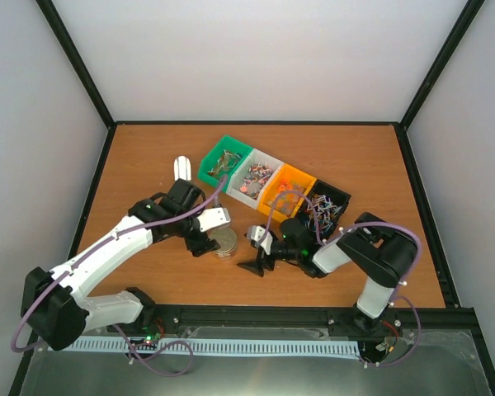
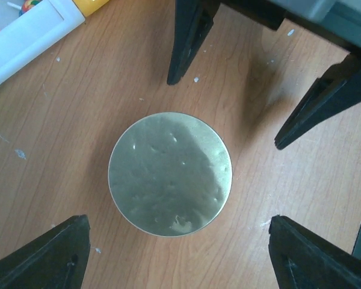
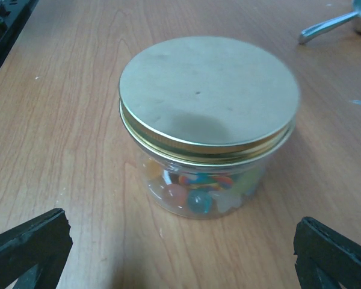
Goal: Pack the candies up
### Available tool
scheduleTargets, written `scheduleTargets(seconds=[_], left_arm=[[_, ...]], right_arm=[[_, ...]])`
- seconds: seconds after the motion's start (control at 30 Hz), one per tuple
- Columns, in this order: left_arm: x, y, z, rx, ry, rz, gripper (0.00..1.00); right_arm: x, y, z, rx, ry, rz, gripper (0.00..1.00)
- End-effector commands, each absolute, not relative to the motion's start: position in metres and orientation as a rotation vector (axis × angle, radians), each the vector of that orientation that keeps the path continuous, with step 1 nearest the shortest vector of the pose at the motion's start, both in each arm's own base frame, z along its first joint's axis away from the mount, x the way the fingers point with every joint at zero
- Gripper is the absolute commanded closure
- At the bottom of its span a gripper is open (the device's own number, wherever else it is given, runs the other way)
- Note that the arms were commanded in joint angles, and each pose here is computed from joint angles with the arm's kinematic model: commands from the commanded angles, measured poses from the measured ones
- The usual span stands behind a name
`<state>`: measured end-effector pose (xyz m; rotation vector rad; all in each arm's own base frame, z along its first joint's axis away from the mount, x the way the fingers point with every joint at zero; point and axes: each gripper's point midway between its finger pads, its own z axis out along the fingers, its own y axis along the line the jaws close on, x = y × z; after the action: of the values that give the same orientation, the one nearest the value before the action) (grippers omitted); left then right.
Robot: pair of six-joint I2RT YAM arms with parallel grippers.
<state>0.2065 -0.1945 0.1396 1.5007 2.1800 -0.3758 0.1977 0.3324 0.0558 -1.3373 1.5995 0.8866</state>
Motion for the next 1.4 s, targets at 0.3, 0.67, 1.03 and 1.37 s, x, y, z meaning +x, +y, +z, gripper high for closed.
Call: scheduleTargets(seconds=[0.3,0.67,1.03,1.37], left_arm=[[0.208,-0.189,0.136,1.393,2.204,-0.380,0.16],[0.198,-0.179,0.125,1.448,2.217,-0.347,0.18],[0.200,-0.183,0.120,1.449,2.221,-0.364,0.19],[0.194,-0.178,0.119,1.481,2.216,-0.350,0.20]], right_arm=[[0.221,0.375,0.037,-1.357,1.579,0.817,0.00],[0.224,0.386,0.018,-1.382,1.575,0.823,0.00],[0.225,0.399,0.021,-1.366,1.569,0.900,0.00],[0.237,0.402,0.002,-1.401,1.620,0.802,0.00]])
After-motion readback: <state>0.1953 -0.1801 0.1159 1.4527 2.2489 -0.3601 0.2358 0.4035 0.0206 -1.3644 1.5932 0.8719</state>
